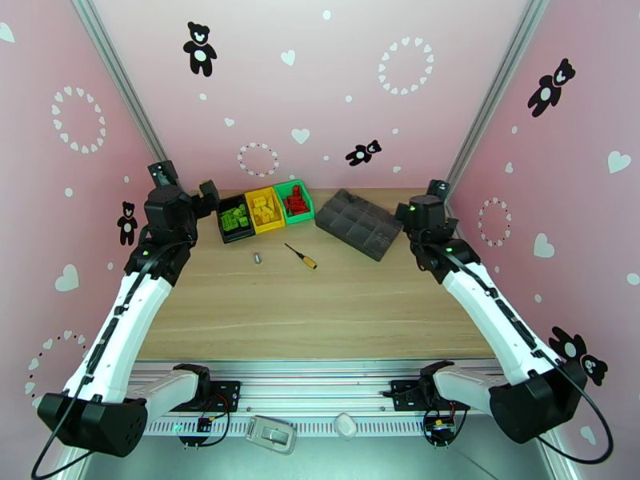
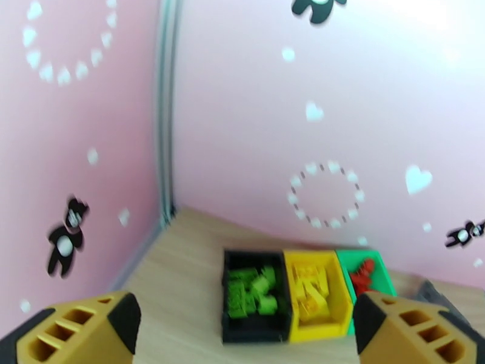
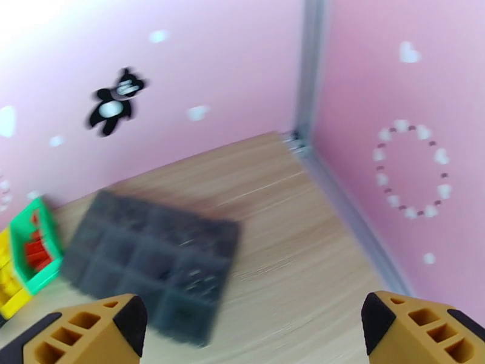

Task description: Sort the legos into containers by color

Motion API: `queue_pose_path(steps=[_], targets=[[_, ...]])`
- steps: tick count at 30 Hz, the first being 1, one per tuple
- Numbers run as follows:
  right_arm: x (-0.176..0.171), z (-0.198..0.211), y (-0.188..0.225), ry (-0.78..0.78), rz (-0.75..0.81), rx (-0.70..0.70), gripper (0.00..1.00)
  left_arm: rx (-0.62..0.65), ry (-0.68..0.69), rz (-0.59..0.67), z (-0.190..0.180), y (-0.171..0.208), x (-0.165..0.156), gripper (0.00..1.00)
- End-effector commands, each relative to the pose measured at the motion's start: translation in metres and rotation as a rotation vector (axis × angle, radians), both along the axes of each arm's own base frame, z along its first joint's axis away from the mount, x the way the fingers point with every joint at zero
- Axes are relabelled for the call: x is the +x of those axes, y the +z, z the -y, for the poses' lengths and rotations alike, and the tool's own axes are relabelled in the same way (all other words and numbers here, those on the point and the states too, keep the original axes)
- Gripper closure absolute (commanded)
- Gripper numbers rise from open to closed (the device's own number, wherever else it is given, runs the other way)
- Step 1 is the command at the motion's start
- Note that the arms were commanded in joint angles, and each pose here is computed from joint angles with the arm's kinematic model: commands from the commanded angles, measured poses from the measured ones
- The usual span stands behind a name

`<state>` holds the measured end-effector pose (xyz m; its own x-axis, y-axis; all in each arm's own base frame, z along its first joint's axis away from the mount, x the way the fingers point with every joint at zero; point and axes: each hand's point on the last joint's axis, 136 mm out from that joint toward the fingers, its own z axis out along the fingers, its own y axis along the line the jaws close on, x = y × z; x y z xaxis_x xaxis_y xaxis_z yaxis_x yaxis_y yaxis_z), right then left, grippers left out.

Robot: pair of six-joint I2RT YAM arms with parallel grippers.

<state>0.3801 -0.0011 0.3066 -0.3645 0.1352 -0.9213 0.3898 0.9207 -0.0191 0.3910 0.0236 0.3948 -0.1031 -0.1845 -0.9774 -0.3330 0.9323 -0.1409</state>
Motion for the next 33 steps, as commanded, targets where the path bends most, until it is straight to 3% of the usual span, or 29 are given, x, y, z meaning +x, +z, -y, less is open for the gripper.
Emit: queue_pose_path(steps=[1, 3, 7, 11, 15, 20, 27, 33], targets=[[0.014, 0.003, -0.029, 0.063, -0.063, -0.131, 0.01, -0.004, 0.158, -0.062, -0.033, -0.045, 0.001, 0.02], [0.014, 0.012, -0.058, 0.068, -0.098, -0.128, 0.01, -0.062, 0.158, -0.065, -0.04, -0.086, -0.009, 0.02], [0.009, 0.024, -0.122, 0.056, -0.132, -0.118, 0.01, -0.019, 0.124, -0.165, -0.041, -0.174, -0.03, 0.02], [0.013, 0.028, -0.175, 0.048, -0.182, -0.152, 0.01, 0.03, 0.134, -0.249, -0.048, -0.225, -0.036, 0.02], [0.024, 0.025, -0.198, 0.091, -0.179, -0.198, 0.01, 0.019, 0.124, -0.228, -0.052, -0.246, -0.029, 0.02], [0.022, 0.031, -0.207, 0.118, -0.116, -0.132, 0.01, -0.008, 0.052, -0.17, -0.041, -0.266, -0.011, 0.02], [0.014, -0.006, -0.217, 0.36, -0.004, -0.133, 0.01, 0.062, -0.146, -0.095, -0.008, -0.28, 0.004, 0.02], [0.016, -0.003, -0.219, 0.357, -0.022, -0.111, 0.01, 0.055, -0.134, -0.124, -0.01, -0.282, 0.003, 0.01]])
